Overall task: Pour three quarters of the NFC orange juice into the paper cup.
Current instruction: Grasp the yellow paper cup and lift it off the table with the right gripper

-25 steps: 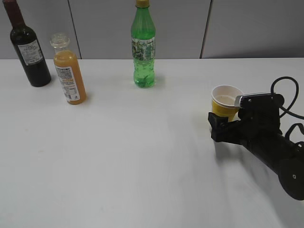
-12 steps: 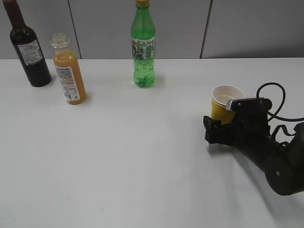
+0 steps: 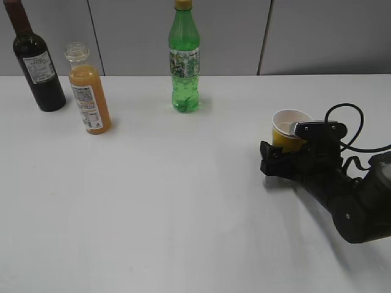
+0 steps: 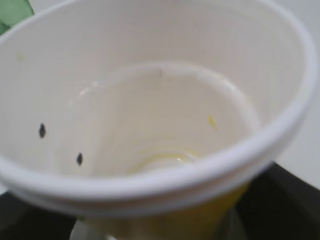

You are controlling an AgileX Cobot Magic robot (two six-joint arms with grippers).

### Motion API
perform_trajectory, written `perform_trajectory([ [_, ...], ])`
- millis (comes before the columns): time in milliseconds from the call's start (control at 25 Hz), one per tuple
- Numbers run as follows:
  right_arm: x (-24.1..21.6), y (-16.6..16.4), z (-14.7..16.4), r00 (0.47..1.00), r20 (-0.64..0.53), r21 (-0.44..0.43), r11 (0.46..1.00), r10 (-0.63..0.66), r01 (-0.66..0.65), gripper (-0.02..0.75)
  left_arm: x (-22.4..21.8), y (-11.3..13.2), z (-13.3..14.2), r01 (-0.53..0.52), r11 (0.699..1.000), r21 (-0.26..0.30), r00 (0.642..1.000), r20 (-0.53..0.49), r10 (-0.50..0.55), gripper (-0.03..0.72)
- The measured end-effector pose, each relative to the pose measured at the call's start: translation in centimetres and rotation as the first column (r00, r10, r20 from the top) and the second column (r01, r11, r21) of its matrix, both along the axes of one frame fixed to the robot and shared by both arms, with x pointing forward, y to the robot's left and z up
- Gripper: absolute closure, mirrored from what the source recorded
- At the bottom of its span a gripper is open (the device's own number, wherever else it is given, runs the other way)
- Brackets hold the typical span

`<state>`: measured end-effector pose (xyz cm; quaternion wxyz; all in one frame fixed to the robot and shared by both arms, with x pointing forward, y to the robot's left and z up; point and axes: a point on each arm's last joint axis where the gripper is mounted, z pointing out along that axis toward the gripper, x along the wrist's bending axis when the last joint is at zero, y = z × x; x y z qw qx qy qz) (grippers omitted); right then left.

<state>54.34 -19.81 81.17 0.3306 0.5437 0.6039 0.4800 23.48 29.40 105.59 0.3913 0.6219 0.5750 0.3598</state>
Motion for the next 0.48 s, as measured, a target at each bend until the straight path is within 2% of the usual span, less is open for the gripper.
perform_trajectory([
  [280, 0.03, -0.04, -0.16, 1.000, 0.006, 0.001, 1.000, -0.005, 0.005, 0.107, 0.00, 0.00, 0.00, 0.000, 1.000, 0.000, 1.000, 0.000, 0.000, 0.263],
  [480, 0.03, -0.06, -0.16, 1.000, 0.006, -0.001, 1.000, -0.006, 0.006, 0.160, 0.00, 0.00, 0.00, 0.000, 1.000, 0.000, 1.000, 0.000, 0.000, 0.263],
])
